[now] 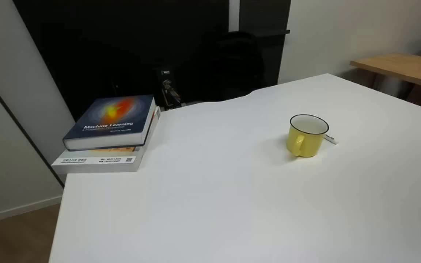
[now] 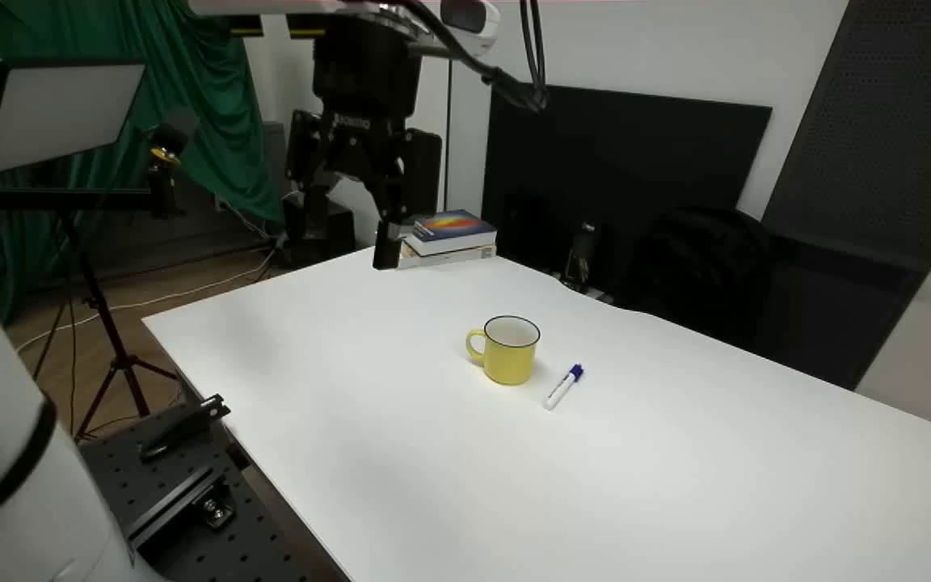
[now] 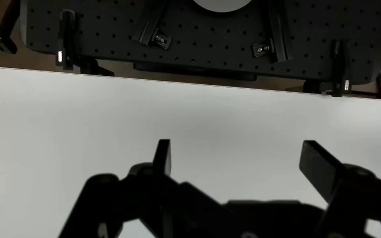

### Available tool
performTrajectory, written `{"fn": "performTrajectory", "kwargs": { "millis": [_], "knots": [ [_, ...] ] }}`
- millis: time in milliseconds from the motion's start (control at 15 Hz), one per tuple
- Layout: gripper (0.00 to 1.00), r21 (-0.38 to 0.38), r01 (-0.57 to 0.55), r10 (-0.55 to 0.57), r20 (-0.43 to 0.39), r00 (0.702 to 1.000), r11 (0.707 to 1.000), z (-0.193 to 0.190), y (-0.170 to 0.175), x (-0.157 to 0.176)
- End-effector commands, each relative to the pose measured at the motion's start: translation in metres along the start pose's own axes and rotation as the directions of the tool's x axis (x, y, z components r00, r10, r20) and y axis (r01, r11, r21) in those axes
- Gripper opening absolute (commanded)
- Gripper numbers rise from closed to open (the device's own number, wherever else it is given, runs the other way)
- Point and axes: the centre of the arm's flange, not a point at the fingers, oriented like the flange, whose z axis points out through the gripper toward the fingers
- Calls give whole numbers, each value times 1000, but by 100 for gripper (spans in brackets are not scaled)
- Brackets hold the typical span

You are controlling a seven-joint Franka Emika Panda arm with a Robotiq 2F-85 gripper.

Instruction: Put the marker in the cup

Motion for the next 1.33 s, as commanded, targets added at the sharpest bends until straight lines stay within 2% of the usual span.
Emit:
{"fn": "performTrajectory", "kwargs": {
  "millis": [0,733,867,1267],
  "knots": [
    [100,0,0,0,0,1000,1000,0,0,0],
    [100,0,0,0,0,1000,1000,0,0,0],
    [100,-7,25,-25,26,999,1000,19,6,8],
    [100,-2,-32,32,54,998,999,83,49,55]
  ]
}}
